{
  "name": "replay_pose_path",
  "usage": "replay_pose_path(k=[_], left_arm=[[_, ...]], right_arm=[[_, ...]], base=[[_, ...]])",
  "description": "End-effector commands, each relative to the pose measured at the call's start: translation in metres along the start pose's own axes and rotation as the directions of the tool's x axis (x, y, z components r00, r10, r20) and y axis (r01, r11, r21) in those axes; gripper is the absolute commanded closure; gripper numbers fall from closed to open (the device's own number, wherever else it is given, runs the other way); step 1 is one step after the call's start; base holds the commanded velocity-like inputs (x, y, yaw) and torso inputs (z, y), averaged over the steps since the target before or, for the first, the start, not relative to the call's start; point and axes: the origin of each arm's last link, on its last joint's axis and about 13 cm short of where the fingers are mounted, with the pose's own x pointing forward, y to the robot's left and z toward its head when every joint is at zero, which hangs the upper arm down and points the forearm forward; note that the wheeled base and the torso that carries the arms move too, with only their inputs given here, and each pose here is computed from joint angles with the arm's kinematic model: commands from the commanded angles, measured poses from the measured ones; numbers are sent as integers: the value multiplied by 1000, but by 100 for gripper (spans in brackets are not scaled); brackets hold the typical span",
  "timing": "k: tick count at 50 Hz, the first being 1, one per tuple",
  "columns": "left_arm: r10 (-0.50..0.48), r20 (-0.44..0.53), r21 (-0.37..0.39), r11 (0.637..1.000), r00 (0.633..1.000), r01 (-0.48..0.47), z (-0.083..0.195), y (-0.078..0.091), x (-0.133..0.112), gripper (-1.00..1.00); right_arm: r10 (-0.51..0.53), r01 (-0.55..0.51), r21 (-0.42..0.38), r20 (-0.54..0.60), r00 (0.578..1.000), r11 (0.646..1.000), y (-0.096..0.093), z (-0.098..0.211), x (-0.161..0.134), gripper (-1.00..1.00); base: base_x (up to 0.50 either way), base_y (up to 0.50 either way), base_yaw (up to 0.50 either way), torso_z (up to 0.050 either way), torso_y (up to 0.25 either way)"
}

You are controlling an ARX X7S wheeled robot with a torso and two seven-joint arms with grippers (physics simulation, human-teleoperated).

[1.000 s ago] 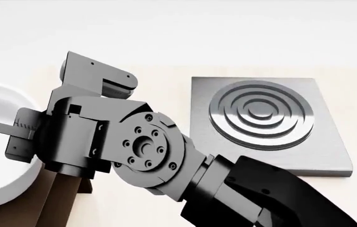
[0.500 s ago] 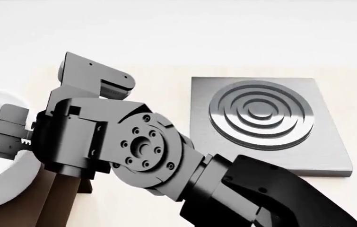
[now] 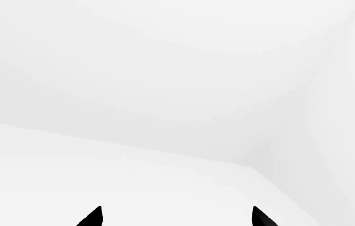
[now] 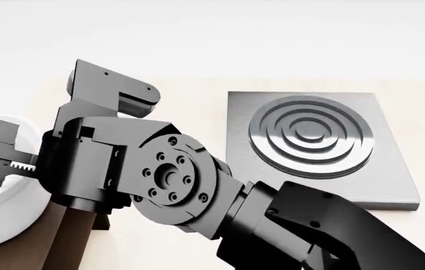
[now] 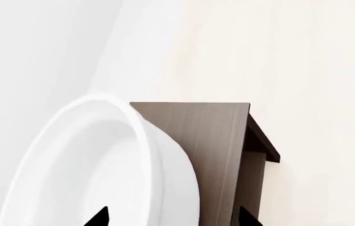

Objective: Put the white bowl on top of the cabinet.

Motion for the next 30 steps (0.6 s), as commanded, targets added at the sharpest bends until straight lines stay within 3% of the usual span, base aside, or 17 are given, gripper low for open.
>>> replay_pose_path(k=[1,16,21,23,30], left_arm=[[-1,0,0,1000,1000,1,0,-1,0,-100],[-4,0,0,1000,1000,4,0,-1,0,-100],[-5,0,0,1000,1000,5,0,-1,0,-100],[-6,-1,0,1000,1000,6,0,-2,0,-100],[-7,-1,1,1000,1000,7,0,-2,0,-100]], right_arm=[[-54,54,11,50,997,998,-2,3,-4,-100],[-41,43,-18,87,995,999,9,-7,-26,-100],[-18,22,-46,94,995,999,12,-9,-30,-100],[35,-27,-87,97,995,996,17,-11,-37,-100],[46,-31,-113,137,990,993,21,-10,-50,-100]], base=[[0,0,0,0,0],[0,0,0,0,0],[0,0,0,0,0],[0,0,0,0,0],[0,0,0,0,0]])
